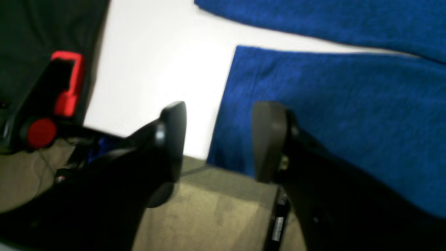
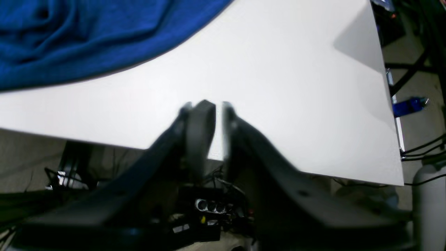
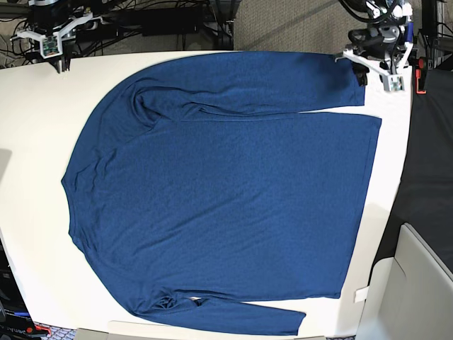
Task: Fold the T-shirt properly
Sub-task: 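Move both grippers down to the shirt's shoulder corners and grasp them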
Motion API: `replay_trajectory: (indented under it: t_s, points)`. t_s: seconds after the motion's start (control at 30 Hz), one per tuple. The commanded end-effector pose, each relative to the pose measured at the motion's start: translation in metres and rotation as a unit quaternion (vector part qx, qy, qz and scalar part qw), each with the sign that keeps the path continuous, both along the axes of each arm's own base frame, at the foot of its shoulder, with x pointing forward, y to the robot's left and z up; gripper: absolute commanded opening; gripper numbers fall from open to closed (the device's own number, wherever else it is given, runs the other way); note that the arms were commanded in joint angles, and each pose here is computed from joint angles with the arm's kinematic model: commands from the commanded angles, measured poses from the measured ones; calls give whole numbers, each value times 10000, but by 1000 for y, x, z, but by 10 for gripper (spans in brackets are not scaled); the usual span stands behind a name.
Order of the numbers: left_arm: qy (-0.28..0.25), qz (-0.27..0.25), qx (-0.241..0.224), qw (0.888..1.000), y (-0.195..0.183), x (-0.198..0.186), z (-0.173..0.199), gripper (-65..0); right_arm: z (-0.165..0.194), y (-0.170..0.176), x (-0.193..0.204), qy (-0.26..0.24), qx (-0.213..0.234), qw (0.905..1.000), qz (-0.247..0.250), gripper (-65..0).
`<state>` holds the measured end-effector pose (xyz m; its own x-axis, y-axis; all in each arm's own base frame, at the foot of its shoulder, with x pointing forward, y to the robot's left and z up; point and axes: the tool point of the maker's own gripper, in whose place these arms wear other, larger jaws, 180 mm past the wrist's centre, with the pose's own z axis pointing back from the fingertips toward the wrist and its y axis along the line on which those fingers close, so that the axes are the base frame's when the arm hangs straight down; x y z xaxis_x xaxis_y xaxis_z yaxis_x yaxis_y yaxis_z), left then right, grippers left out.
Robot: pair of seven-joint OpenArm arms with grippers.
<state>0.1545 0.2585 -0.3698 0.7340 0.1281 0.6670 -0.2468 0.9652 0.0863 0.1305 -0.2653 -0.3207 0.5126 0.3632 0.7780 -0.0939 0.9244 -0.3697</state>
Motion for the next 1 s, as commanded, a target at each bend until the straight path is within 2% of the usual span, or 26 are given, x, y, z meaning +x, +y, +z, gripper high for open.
replay_trajectory:
  t_s: [0.0, 0.07, 0.13, 0.33, 0.57, 0.67, 0.83, 0.97]
  points:
    - [-79, -15, 35, 10000, 3, 3, 7, -333, 13, -4, 7, -252, -42, 9997, -9, -494]
    - [11, -41, -121, 9999, 0, 2, 4, -331, 19, -11, 12, -361, -73, 9993, -87, -437]
    - [51, -2, -340, 9994, -3, 2, -1, -330, 21, -12, 16, -430, -102, 9990, -89, -413]
    - [118, 129, -559, 9983, 2, 10, -17, -330, 27, -10, 27, -537, -147, 9984, 82, -411]
    - [201, 290, -638, 9973, 9, 14, -33, -330, 31, -10, 34, -653, -145, 9977, 67, -411]
    - [416, 429, -708, 9957, 14, 8, -51, -331, 28, -14, 38, -564, -125, 9983, -52, -411]
    - [562, 429, -806, 9942, 8, 1, -61, -332, 24, -20, 47, -462, 290, 9977, -405, -411]
    - [604, 129, -919, 9938, -14, 4, -63, -333, 21, -18, 55, -385, 740, 9945, -632, -411]
